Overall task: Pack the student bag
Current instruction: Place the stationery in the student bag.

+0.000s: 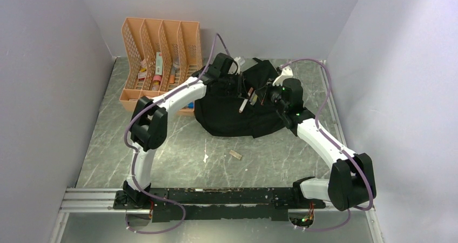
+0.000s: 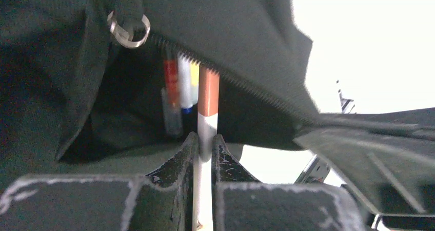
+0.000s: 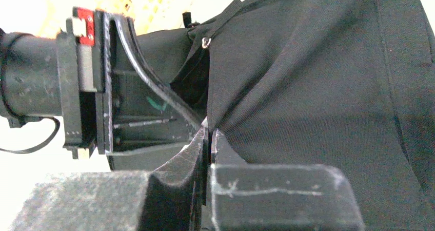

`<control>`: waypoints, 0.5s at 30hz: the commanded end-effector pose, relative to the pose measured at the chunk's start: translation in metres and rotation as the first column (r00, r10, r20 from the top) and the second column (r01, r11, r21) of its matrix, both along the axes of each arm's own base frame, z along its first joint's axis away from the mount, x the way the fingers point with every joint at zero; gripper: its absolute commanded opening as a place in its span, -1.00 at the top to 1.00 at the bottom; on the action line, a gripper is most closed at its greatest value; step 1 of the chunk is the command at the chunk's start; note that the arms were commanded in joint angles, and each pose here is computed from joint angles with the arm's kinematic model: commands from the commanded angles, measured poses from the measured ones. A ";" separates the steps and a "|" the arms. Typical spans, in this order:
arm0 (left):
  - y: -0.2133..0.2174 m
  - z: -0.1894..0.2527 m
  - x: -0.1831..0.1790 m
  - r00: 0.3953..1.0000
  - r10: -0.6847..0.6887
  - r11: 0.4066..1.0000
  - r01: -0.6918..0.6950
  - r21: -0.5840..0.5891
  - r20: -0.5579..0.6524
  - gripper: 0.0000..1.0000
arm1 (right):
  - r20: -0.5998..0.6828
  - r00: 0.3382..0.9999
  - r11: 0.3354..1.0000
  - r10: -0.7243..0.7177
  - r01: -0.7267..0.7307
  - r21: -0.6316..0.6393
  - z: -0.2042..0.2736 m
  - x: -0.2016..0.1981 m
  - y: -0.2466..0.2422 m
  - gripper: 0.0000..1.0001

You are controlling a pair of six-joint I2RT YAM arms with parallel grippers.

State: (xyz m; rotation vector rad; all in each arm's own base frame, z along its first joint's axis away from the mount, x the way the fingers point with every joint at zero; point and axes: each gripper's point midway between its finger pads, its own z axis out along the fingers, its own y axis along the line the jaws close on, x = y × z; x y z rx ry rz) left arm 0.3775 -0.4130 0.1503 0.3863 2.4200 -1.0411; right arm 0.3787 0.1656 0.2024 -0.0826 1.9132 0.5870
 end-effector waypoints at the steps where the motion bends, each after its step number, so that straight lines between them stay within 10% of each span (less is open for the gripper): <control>1: -0.016 0.028 0.017 1.000 0.015 0.995 -0.015 -0.096 0.002 0.90 | 0.041 0.998 0.998 0.049 -0.051 0.039 0.014 -0.006 0.009 1.00; 15: -0.043 0.023 0.045 0.987 0.122 0.961 -0.144 -0.235 -0.107 0.90 | 0.034 0.993 0.989 0.110 -0.113 0.094 0.009 -0.016 0.021 1.00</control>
